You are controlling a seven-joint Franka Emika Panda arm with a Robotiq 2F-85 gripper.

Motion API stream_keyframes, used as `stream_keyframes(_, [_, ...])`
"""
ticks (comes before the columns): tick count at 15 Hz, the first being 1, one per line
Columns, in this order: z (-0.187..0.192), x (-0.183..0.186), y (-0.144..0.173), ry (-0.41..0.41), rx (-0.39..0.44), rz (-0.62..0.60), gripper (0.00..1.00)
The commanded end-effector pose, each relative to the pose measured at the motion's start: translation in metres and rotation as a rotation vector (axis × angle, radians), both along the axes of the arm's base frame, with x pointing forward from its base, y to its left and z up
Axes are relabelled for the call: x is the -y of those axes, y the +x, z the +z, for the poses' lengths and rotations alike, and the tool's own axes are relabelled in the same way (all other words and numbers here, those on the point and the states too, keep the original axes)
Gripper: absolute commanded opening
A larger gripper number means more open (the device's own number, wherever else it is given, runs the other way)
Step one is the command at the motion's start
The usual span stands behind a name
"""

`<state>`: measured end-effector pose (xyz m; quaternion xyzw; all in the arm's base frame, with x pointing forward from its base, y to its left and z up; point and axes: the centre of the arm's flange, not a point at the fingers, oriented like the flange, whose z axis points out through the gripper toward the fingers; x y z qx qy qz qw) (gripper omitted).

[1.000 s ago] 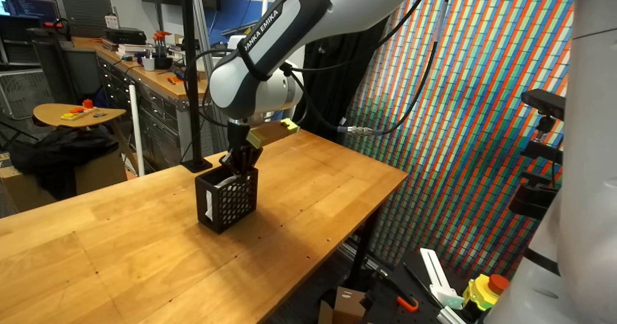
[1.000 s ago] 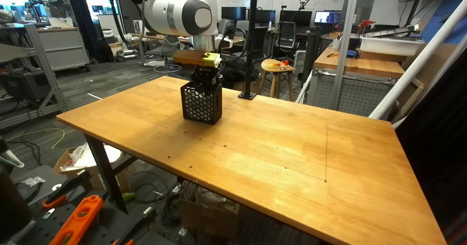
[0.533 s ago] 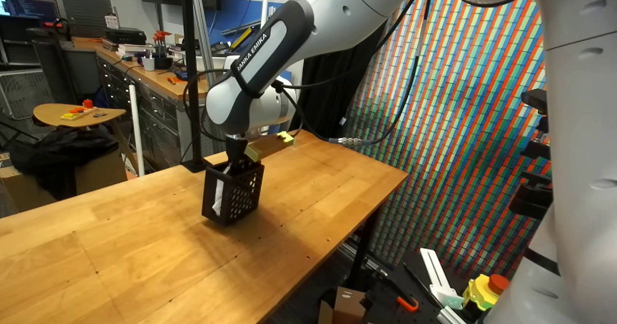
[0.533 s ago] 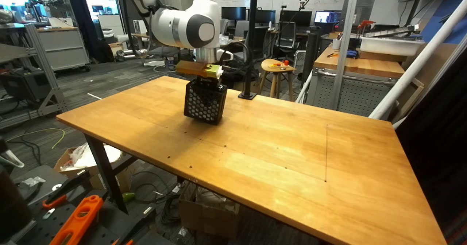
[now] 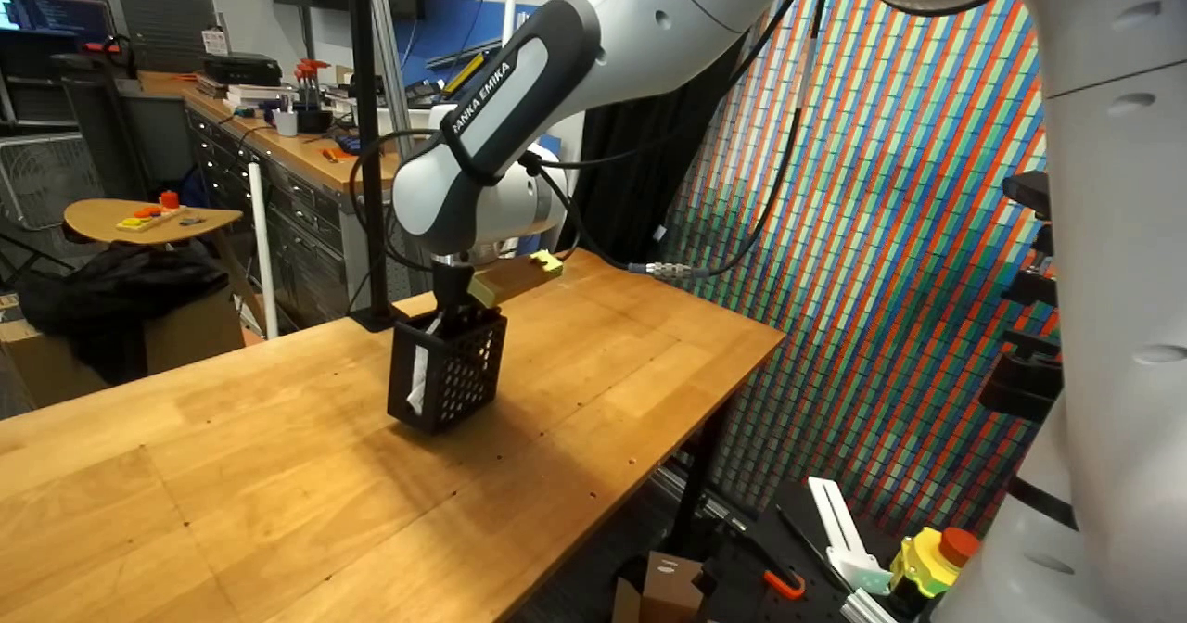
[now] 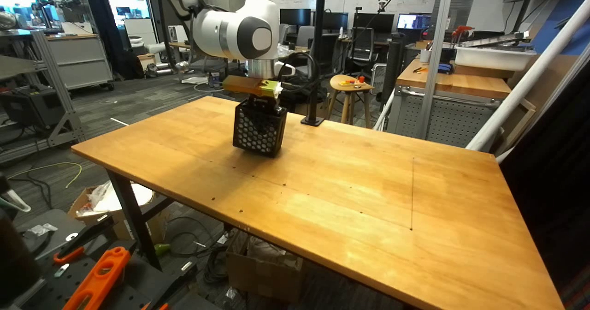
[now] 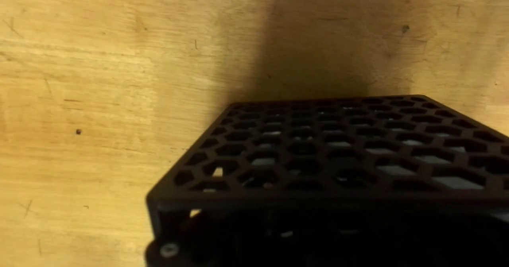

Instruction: Move the black basket to the right, place the white towel inside the basket

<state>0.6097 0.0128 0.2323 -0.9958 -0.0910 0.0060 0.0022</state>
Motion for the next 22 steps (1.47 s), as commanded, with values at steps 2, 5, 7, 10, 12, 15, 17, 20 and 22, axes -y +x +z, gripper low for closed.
stream_keyframes(2, [0.026,-0.009,0.004,-0.026,0.011,-0.010,0.00])
stream_keyframes(5, [0.051,-0.022,0.006,-0.031,0.043,-0.023,0.00])
stream_keyframes(7, [0.067,-0.031,0.007,-0.036,0.063,-0.030,0.00])
stream_keyframes(10, [0.093,-0.041,0.001,-0.041,0.095,-0.053,0.00])
stream_keyframes(12, [0.105,-0.045,-0.004,-0.030,0.114,-0.076,0.00])
stream_keyframes(15, [0.120,-0.046,-0.011,-0.009,0.147,-0.109,0.00])
stream_keyframes(17, [0.129,-0.046,-0.016,0.000,0.163,-0.131,0.00])
stream_keyframes(20, [0.139,-0.050,-0.021,0.007,0.185,-0.158,0.00])
stream_keyframes(22, [0.144,-0.054,-0.024,0.015,0.198,-0.176,0.02])
